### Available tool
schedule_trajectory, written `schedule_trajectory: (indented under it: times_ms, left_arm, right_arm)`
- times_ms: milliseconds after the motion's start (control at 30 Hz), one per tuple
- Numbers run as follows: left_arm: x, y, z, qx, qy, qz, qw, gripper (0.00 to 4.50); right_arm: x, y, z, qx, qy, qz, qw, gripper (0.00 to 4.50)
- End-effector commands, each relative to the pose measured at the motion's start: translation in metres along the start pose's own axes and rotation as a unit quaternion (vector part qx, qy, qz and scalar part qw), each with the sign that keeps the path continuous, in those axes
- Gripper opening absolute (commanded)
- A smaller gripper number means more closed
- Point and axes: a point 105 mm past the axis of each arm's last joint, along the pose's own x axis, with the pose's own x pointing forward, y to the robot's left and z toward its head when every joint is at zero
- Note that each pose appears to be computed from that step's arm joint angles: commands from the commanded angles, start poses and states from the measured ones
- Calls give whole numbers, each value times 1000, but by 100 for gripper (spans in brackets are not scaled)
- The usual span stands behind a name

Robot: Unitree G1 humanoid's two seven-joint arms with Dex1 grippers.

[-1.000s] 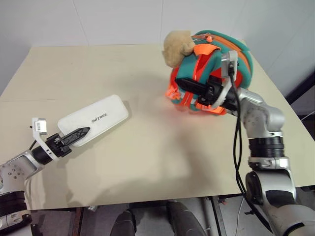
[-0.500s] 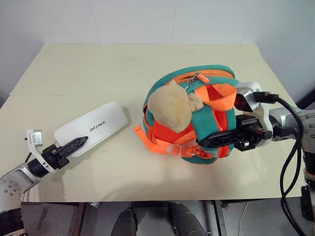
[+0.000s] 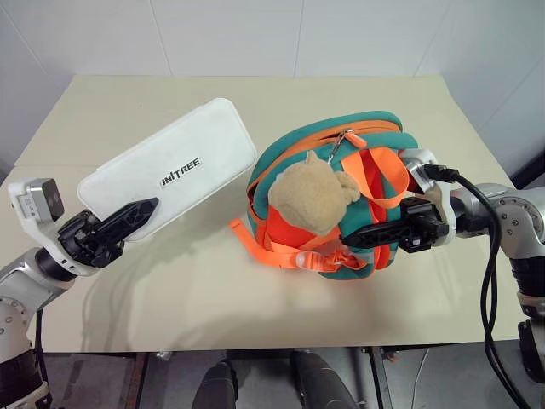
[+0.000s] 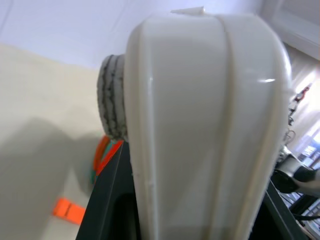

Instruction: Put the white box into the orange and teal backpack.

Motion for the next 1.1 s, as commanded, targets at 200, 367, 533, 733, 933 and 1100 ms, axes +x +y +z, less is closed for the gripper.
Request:
schedule_trajectory:
  times_ms: [200,367,533,733,933,1100]
  left_arm:
    - [23,-16,4,20,40,-83,996,136]
    - [31,-1,-6,29,85,-101,991,136]
    - [41,28,-1,104,99,-83,986,136]
    - [45,42,2,167,137,-87,972,136]
    - [40,53,5,200,192,-90,957,136]
    - [46,53,-1,216,268,-127,930,136]
  right_arm:
    - [7,3,-4,-6,-3,15,1000,2]
    - [9,4,-4,-11,-6,14,1000,2]
    - [8,6,-3,-17,-12,6,1000,2]
    - [7,8,-6,-15,-16,-3,1000,2]
    - [7,9,-6,-15,-21,-5,1000,2]
    - [11,9,-5,-16,-24,1,1000,2]
